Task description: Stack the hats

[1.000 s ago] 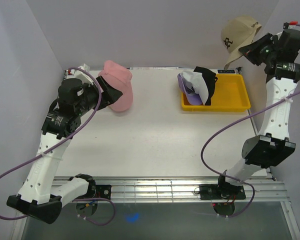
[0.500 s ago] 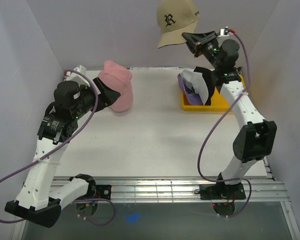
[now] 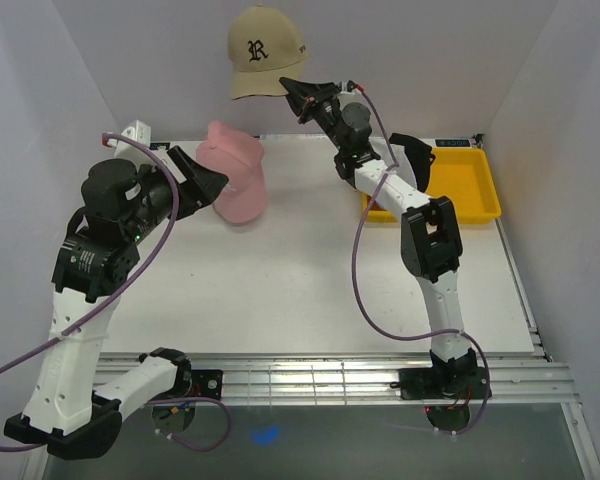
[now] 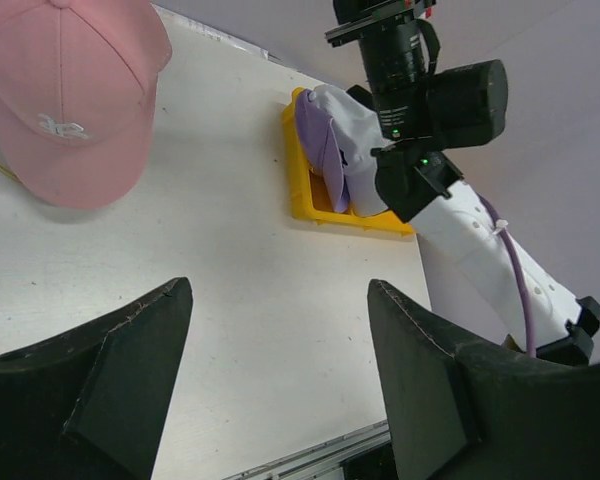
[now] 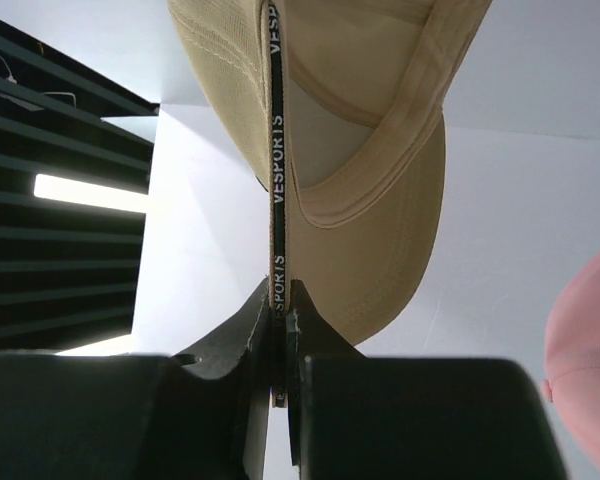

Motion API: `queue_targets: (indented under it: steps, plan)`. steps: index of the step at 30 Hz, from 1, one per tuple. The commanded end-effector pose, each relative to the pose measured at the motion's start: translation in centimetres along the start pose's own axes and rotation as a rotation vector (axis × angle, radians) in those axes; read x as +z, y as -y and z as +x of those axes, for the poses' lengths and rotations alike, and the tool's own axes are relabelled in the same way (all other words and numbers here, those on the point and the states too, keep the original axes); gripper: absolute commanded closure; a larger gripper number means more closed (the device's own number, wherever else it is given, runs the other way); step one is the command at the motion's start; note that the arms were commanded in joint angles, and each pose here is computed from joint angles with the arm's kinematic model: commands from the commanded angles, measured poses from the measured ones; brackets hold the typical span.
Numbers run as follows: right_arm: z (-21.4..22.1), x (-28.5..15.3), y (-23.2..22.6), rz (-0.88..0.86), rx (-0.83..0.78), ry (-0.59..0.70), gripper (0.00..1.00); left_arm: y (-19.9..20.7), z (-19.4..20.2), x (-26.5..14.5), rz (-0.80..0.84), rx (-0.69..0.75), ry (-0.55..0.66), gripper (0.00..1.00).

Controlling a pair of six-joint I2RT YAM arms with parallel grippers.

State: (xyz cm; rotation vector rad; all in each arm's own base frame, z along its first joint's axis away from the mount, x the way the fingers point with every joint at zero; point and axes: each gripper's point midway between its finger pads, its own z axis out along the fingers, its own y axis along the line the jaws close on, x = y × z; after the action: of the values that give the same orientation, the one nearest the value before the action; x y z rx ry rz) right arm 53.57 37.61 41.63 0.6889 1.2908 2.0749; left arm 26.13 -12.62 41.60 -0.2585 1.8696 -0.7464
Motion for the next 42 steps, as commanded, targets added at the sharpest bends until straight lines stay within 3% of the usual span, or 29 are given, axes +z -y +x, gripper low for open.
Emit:
queue_targets:
  steps: [1,11,42]
  plan:
    - [2.5,0.3,-5.2,-0.208,0.057,-0.034,0.92,0.7,-1.7,-1.5,0.000,0.011,0.056,0.19]
    - [6.9,1.4,1.1,-0.182,0.148,-0.117,0.92,0.4,-1.6,-1.3,-0.013,0.017,0.052,0.19]
    - [11.9,-3.0,7.6,-0.083,0.188,-0.322,0.92,-0.2,-0.9,-1.1,-0.031,0.018,0.036,0.19]
